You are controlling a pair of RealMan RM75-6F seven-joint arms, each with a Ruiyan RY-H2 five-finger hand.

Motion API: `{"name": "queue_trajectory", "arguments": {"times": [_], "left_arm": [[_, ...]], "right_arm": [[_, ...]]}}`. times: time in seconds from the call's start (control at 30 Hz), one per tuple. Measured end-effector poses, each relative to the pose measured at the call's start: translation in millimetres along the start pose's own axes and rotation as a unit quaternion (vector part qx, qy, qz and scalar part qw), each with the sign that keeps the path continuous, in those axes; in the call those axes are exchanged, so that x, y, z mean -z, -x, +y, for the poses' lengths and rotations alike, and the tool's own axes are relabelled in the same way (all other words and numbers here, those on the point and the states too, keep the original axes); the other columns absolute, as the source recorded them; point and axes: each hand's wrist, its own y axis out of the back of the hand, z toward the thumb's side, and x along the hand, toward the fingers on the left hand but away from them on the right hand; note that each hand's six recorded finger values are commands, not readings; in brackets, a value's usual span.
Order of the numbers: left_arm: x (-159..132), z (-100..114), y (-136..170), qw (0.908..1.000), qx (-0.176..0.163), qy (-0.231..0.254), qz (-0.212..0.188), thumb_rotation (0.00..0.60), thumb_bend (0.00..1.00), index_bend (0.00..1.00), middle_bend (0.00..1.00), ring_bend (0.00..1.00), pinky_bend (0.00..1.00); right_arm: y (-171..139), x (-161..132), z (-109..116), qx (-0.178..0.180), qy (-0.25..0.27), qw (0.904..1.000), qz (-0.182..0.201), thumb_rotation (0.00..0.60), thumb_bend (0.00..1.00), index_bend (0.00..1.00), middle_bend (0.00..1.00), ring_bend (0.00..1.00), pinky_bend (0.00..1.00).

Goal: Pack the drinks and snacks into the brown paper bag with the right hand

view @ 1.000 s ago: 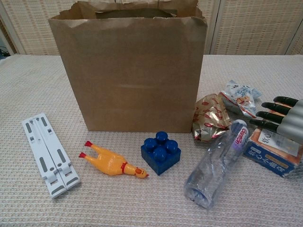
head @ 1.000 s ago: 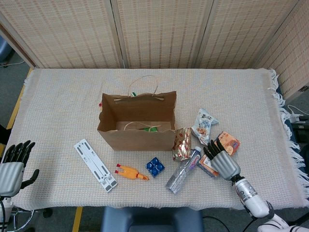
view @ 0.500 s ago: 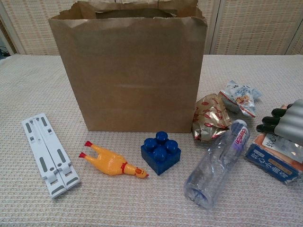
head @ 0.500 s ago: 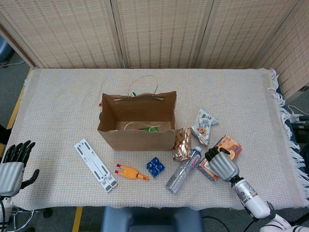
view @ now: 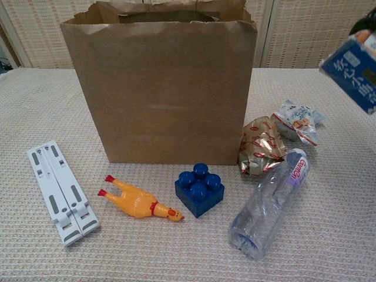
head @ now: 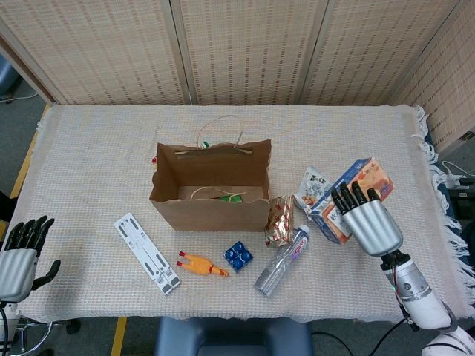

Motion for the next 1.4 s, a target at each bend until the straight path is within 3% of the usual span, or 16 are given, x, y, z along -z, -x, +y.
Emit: {"name": "queue_trajectory", "arguments": {"times": [0.2,0.47,0.67,0.8,0.9,1.07,1.17,1.23,1.33,1.4], "left_arm": [[0.0,0.1,-0.2,1.0,0.0,0.0,0.0,0.6,0.36,0.02,0.0,0.0,0.0],[0.2,0.0,-0.3,1.0,0.001,0.001,-0.001,0.6,0.36,0.02,0.0,0.0,0.0],[1.1,0.0,-0.7,1.0,0.003,0.006,-0.003,0.6,0.36,0.02,0.0,0.0,0.0],[1.6,0.0,-1.1,1.0,0.004,0.006,-0.003,0.6,0.36,0.02,0.0,0.0,0.0],[1.7,0.0,-1.3,1.0,0.004,0.006,-0.002,0.6,0.36,0.02,0.0,0.0,0.0],[2.1,0.0,-1.7,1.0,0.005,0.008,-0.003,0.6,0.36,0.02,0.0,0.0,0.0],[2.1,0.0,-1.7,0.9999,0.006,0.009,-0.004,0.6,0.36,0.02,0.0,0.0,0.0],[2.1,0.1,-1.6,0.9999,0.006,0.009,-0.004,0.6,0.36,0.02,0.0,0.0,0.0],[2.0,0.1,-1.6,0.9999,0.006,0.008,-0.004,0.6,0.36,0.02,0.0,0.0,0.0],[1.9,0.0,-1.6,0.9999,0.006,0.008,-0.004,0.6,0.36,0.02,0.0,0.0,0.0]], "right_arm": [[40.1,28.5,72.0,0.08,-0.004,0.9956,-0.049,0.6,0.22,0.43,0.54,0.55,0.56],[83.5,20.5,124.8,0.132,-0.098,0.985,-0.052,0.6,0.22,0.41,0.54,0.55,0.56],[131.3,-28.7,152.9,0.16,-0.217,0.9628,-0.019,0.6,0.22,0.4,0.54,0.55,0.56],[164.8,-80.7,166.5,0.176,-0.299,0.9377,0.016,0.6,0.22,0.4,0.54,0.55,0.55],[184.1,-115.5,164.0,0.174,-0.339,0.9234,0.045,0.6,0.22,0.39,0.54,0.54,0.55],[192.9,-149.7,145.6,0.156,-0.375,0.9101,0.084,0.6,0.22,0.32,0.53,0.49,0.51],[191.6,-159.8,137.0,0.146,-0.381,0.9073,0.101,0.6,0.22,0.09,0.39,0.29,0.41],[191.2,-162.4,136.9,0.146,-0.38,0.9077,0.101,0.6,0.18,0.0,0.24,0.15,0.32],[190.9,-161.5,140.4,0.148,-0.367,0.9141,0.09,0.6,0.09,0.0,0.08,0.01,0.16],[189.8,-160.6,144.2,0.151,-0.352,0.92,0.083,0.6,0.06,0.0,0.02,0.0,0.08]]}}
